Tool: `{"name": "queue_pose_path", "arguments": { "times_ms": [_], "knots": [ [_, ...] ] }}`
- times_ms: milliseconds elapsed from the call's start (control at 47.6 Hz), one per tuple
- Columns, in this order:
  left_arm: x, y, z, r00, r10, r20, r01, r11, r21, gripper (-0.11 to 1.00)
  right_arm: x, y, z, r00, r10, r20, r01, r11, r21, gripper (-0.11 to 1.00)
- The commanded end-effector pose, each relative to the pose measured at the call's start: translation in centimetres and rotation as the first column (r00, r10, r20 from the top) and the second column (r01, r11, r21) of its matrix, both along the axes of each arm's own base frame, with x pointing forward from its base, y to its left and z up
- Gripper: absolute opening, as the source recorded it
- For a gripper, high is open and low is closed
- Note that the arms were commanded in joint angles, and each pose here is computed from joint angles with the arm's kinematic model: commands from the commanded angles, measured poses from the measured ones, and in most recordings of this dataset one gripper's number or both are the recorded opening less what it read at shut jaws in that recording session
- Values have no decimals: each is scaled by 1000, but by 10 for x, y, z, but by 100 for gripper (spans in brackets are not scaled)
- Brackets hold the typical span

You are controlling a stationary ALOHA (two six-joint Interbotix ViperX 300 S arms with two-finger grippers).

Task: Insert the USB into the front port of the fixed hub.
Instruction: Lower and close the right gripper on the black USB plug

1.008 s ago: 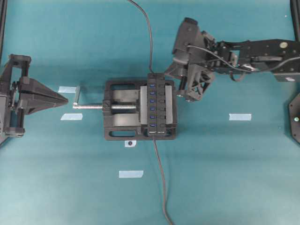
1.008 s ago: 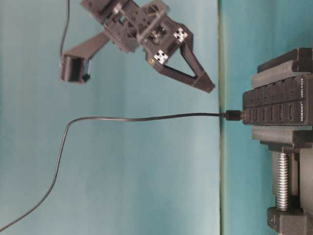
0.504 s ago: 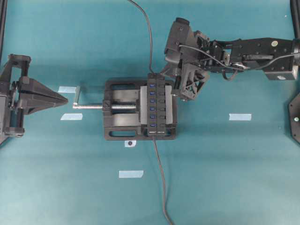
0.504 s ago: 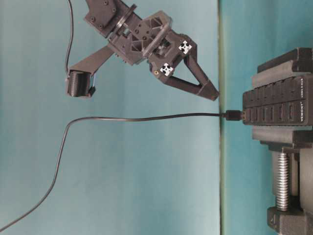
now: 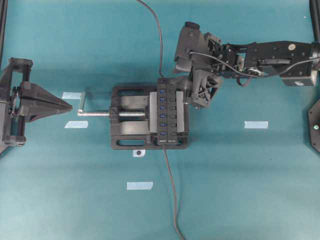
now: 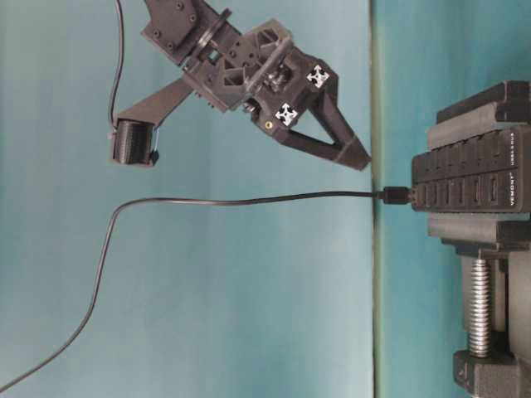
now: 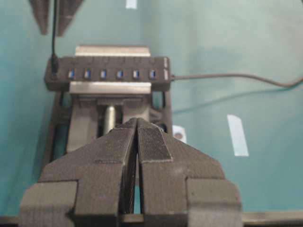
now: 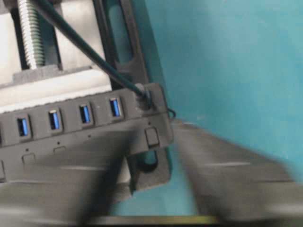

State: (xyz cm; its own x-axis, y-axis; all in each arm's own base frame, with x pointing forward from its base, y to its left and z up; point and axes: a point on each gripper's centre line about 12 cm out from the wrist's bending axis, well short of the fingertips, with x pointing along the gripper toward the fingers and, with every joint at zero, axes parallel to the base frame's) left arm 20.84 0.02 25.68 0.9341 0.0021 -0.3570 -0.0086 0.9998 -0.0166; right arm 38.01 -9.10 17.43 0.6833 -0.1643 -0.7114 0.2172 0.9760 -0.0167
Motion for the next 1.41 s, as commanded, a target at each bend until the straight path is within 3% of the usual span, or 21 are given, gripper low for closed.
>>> {"name": "queue_pose_path", "arguments": {
  "times_ms": [0, 84, 126, 294, 1386],
  "knots": [
    [3, 0, 8, 1000, -1, 23, 1, 1000, 0, 0, 8, 0, 15, 998, 9, 66, -8, 1000, -21, 70],
    [3, 0, 8, 1000, -1, 23, 1, 1000, -1, 0, 9, 0, 18, 996, 11, 87, -9, 1000, -27, 90],
    [3, 0, 7, 1000, -1, 21, 1, 1000, 0, 0, 10, 0, 18, 996, 11, 91, -9, 1000, -28, 92],
    [3, 0, 10, 1000, 1, 28, 0, 1000, -6, 0, 10, -1, 14, 997, 11, 82, -9, 1000, -26, 80],
    [2, 0, 6, 1000, 3, 21, -3, 1000, -12, 0, 29, -4, -2, 1000, 15, 4, -15, 1000, -9, 78]
  ]
}}
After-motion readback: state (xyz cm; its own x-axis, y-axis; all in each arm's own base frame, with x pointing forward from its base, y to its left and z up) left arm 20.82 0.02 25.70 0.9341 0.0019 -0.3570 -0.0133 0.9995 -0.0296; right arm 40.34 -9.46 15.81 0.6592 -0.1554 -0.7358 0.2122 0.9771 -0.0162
